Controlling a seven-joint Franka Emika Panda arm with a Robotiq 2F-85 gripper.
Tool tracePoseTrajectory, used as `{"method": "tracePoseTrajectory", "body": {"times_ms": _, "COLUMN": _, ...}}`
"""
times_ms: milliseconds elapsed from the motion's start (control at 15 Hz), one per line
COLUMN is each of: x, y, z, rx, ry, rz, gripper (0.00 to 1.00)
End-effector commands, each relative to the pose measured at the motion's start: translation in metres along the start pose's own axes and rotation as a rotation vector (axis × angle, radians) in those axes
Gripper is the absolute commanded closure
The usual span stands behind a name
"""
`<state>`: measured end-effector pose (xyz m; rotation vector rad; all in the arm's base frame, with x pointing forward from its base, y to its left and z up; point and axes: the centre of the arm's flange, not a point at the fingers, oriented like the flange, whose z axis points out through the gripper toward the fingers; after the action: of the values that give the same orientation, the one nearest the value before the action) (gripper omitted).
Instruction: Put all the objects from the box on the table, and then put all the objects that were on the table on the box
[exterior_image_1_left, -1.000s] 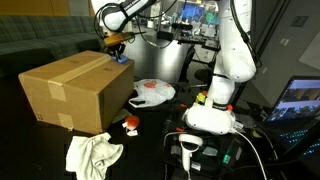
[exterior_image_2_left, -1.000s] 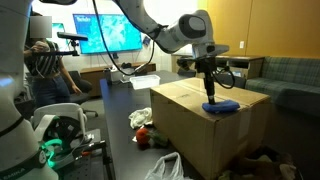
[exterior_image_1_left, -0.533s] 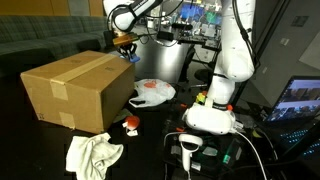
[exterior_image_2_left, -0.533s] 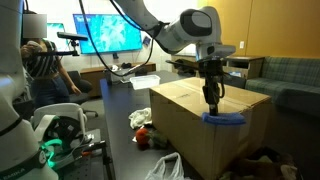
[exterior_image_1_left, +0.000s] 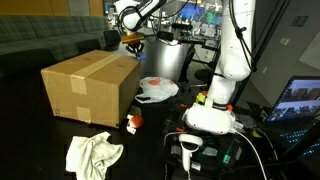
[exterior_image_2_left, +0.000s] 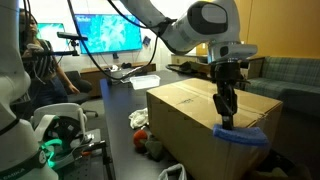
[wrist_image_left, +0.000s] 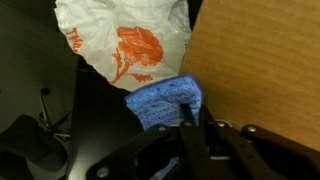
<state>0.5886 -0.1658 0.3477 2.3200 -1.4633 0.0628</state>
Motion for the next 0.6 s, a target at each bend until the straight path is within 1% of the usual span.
{"method": "tracePoseTrajectory", "body": {"times_ms": 0, "x": 0.005, "y": -0.005, "z": 0.024, "rx": 0.069, "ry": 0.001, "rz": -0.022, "gripper": 0.90}}
{"method": "tracePoseTrajectory", "body": {"times_ms": 133, "x": -0.002, "y": -0.019, "z": 0.019, "rx": 0.117, "ry": 0.010, "rz": -0.069, "gripper": 0.90}}
{"method": "tracePoseTrajectory", "body": {"times_ms": 333, "x": -0.022, "y": -0.041, "z": 0.008, "rx": 0.159, "ry": 0.017, "rz": -0.151, "gripper": 0.90}}
{"method": "tracePoseTrajectory", "body": {"times_ms": 400, "x": -0.028, "y": -0.046, "z": 0.004, "rx": 0.167, "ry": 0.012, "rz": -0.168, "gripper": 0.90}}
{"method": "tracePoseTrajectory", "body": {"times_ms": 533, "x": -0.040, "y": -0.054, "z": -0.008, "rx": 0.193, "ry": -0.014, "rz": -0.160, "gripper": 0.90}}
